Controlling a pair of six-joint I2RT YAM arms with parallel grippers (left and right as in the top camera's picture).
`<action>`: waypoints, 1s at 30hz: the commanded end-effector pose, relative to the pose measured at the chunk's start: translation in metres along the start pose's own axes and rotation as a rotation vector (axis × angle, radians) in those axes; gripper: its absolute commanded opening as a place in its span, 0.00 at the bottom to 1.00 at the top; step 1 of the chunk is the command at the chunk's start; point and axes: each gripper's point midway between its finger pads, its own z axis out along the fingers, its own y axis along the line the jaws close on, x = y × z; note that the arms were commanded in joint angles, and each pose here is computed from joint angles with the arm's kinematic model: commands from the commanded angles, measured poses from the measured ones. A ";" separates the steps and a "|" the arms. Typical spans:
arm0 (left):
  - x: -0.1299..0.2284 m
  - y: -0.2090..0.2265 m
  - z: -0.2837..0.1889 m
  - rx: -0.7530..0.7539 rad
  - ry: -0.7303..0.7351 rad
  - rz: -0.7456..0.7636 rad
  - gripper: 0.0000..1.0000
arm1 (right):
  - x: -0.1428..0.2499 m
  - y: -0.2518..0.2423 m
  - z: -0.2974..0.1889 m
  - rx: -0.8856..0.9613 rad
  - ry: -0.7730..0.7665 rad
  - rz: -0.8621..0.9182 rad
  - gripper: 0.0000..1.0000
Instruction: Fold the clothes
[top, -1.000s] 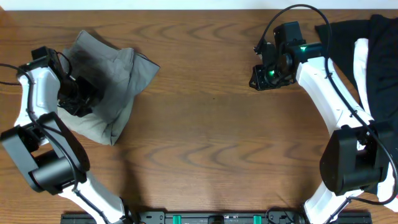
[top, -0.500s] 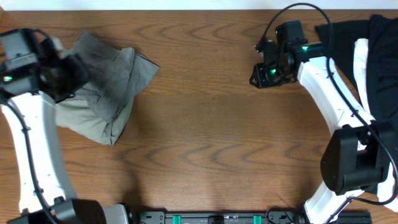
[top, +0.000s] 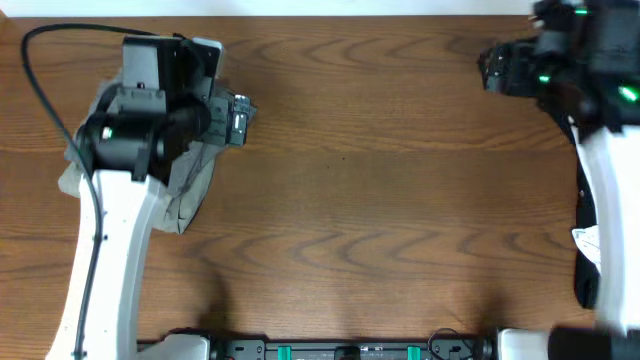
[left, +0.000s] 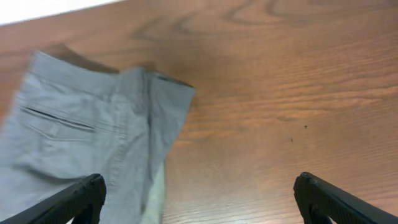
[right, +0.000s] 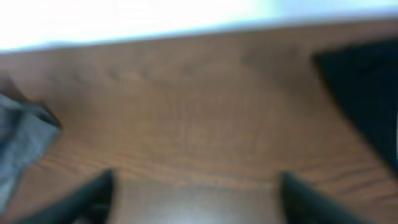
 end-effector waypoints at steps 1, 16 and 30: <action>0.000 0.008 -0.008 -0.060 -0.005 0.029 0.98 | -0.011 0.008 -0.028 -0.006 -0.064 -0.011 0.99; 0.001 0.008 -0.007 -0.058 0.000 0.029 0.98 | -0.013 0.014 -0.049 -0.010 -0.098 -0.019 0.99; 0.001 0.008 -0.007 -0.058 0.000 0.029 0.98 | 0.048 0.000 -0.119 0.134 -0.211 -0.070 0.99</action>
